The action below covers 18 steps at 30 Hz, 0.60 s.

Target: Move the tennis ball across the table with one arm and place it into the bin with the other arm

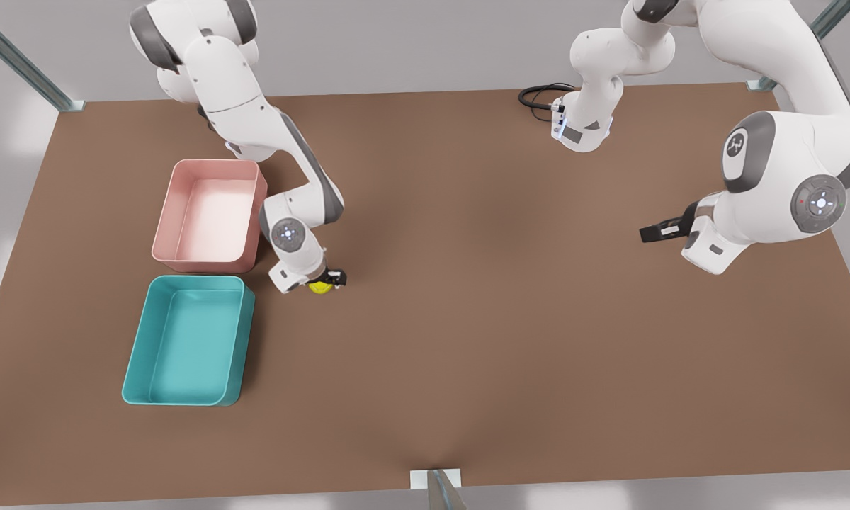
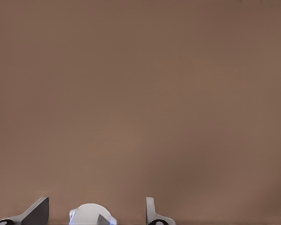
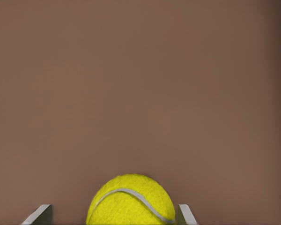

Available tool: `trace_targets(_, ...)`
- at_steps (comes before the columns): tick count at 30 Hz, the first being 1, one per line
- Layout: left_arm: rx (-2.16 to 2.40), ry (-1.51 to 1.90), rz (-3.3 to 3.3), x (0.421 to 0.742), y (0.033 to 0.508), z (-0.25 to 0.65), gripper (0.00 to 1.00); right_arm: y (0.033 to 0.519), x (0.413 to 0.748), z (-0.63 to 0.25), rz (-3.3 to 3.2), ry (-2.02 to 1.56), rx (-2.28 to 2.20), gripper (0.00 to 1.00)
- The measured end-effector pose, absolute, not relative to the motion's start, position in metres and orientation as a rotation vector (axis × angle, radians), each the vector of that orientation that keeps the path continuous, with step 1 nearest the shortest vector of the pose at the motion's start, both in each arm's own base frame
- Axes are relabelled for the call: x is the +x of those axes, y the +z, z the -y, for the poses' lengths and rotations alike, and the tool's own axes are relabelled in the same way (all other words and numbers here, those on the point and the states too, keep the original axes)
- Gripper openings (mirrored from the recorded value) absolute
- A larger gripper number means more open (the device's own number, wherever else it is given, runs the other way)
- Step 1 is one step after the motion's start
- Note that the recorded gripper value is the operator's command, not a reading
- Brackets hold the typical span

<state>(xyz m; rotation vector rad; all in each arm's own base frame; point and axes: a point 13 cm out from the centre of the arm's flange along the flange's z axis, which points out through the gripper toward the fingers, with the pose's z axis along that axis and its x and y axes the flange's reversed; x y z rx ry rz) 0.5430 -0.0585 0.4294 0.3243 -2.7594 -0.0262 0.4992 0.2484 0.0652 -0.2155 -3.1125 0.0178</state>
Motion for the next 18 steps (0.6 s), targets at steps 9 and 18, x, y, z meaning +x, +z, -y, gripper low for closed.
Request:
trace_targets(9,0.380,-0.040,2.744,0.541,0.428,0.059,1.00,0.037,0.493,-0.246,3.104,0.054,-0.224,1.00)
trace_targets(18,0.413,-0.048,2.734,0.541,0.427,0.059,1.00,0.035,0.491,-0.247,3.107,0.053,-0.231,0.60)
